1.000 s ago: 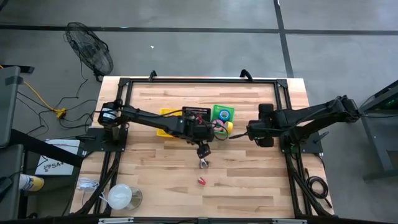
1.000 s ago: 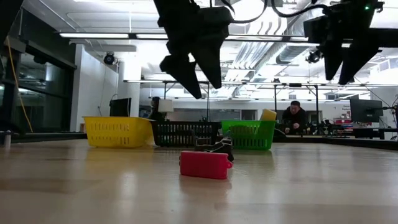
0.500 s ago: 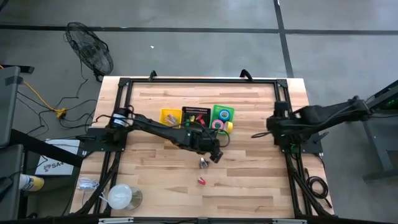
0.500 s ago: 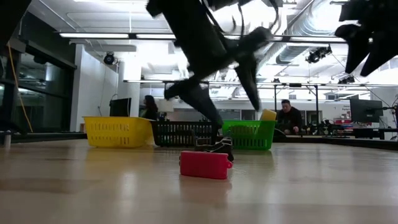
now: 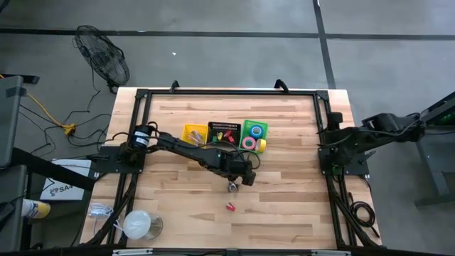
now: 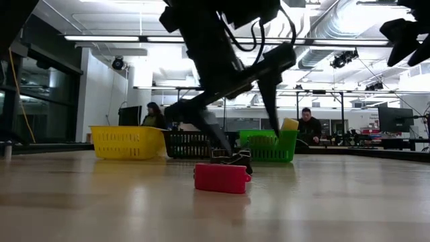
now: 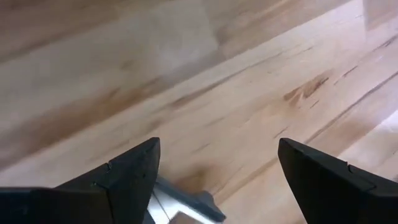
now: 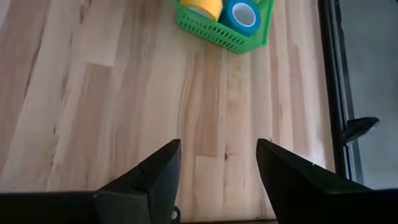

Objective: Pick and place Stapler, Stapler remover, tape
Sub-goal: Put the black staple remover into the yellow bin

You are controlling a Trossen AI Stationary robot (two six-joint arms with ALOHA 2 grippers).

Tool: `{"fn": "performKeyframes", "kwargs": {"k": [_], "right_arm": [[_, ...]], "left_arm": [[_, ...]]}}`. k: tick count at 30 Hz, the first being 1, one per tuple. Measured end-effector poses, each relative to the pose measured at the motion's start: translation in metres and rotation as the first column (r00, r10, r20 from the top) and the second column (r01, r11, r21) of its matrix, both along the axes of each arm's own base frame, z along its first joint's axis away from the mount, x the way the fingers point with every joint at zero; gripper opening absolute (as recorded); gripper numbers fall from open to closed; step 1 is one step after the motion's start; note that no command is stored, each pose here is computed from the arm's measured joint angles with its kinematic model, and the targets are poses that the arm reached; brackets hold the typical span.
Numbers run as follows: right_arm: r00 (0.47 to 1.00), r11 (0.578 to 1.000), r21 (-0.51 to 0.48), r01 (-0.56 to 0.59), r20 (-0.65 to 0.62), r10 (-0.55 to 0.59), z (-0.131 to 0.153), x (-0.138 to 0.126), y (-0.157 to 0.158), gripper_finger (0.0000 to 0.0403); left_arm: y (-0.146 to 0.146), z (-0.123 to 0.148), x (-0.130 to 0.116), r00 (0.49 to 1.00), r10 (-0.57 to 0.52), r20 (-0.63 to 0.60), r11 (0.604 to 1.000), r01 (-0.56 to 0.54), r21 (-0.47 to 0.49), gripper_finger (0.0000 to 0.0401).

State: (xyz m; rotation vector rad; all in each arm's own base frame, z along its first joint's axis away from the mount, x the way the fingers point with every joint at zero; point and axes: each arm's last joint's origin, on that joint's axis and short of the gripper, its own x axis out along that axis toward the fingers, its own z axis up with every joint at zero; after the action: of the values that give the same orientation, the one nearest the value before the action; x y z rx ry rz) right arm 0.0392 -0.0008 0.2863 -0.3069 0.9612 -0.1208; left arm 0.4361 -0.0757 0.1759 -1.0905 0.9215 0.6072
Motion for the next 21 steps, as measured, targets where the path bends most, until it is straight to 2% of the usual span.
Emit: {"fn": "performKeyframes", "kwargs": {"k": [3,8,21], "right_arm": [[1.0,1.0,-0.003,-0.024,-0.011,0.024,-0.001,-0.005,-0.001,0.0201],[0.999,0.999,-0.018,-0.047,-0.02,0.046,-0.001,-0.006,-0.001,0.02],[0.995,0.996,-0.04,-0.084,-0.06,0.081,-0.003,-0.009,-0.002,0.0201]], "left_arm": [[-0.001,-0.003,-0.006,0.997,0.02,-0.075,0.997,-0.026,-0.067,0.0321],[0.0,-0.006,-0.012,0.985,0.068,-0.158,0.992,-0.084,-0.098,0.0321],[-0.008,-0.016,-0.008,0.972,0.131,-0.194,0.955,-0.176,-0.238,0.0321]]}}
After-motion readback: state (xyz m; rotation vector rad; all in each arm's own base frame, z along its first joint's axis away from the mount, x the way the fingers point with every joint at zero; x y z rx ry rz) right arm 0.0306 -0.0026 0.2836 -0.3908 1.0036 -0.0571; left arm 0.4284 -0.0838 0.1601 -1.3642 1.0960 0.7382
